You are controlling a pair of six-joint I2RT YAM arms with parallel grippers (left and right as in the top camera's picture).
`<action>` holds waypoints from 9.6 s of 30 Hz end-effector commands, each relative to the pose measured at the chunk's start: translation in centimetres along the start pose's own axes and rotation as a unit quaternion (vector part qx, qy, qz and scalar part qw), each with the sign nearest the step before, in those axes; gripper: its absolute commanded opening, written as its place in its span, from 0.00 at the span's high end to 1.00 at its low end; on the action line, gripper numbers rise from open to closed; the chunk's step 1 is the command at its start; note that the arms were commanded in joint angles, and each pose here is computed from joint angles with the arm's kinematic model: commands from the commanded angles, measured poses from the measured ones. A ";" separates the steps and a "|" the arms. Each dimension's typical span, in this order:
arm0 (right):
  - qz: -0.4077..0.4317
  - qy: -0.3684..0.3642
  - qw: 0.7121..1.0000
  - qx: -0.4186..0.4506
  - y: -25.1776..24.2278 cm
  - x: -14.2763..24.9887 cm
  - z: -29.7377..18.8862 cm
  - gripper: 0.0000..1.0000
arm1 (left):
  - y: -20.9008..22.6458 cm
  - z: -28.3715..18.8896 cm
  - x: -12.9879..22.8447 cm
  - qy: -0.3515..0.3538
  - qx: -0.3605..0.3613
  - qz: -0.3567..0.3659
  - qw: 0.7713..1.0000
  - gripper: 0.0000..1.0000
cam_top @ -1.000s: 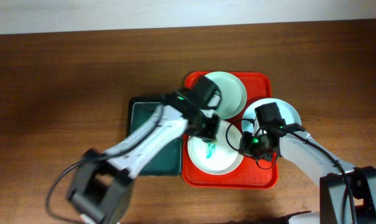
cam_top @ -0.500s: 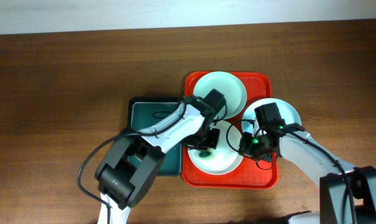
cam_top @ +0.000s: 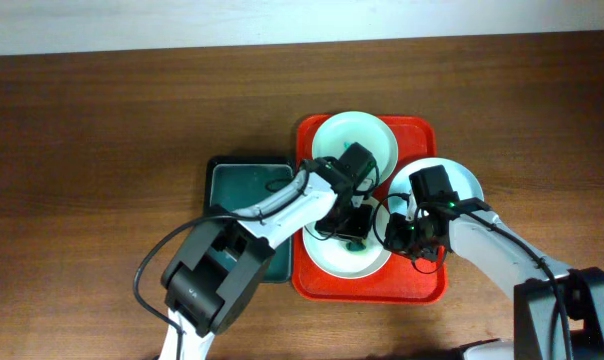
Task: Clean dirty plates on tray and stack at the side
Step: 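Scrub the held plate with the sponge in the left gripper, then drop the sponge back into the black tray and retract the left arm, then lift the plate with the right gripper and dip it into the black tray, then place the rinsed plate on the table right of the red tray, then grasp the right plate with the right gripper and drag it to center, then pick up the sponge from the black tray with the left gripper, then scrub the held plate with the sponge in the left gripper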
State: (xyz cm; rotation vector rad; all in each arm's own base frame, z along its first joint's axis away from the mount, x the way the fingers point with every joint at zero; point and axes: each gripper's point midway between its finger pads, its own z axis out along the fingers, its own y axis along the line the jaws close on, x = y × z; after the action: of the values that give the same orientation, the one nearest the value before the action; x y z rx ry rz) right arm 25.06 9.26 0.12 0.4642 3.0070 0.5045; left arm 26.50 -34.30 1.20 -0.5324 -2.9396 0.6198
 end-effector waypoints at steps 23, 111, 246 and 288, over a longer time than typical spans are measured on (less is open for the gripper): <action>0.004 0.001 0.999 0.040 -1.6 0.3 0.5 0.95 | 8.1 -14.5 -2.1 -0.036 -0.281 -0.069 0.957 1.00; -0.422 -0.273 0.864 0.021 26.4 4.6 -9.8 0.96 | 22.7 -35.7 9.0 -0.302 -0.170 -0.300 0.889 0.01; -0.033 -0.120 0.992 0.012 0.9 -4.3 -16.7 0.65 | 16.6 -14.9 1.4 -0.040 -0.177 -0.135 0.974 1.00; -0.083 0.089 0.991 0.053 -1.6 -1.4 0.5 0.96 | 2.7 1.0 -0.1 0.062 -0.057 -0.050 0.995 1.00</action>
State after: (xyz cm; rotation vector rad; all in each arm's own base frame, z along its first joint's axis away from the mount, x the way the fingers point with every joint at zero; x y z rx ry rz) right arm 26.84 8.40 0.26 0.1591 3.1756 0.4873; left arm 30.26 -27.43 0.68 -0.4466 -3.0760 -0.0609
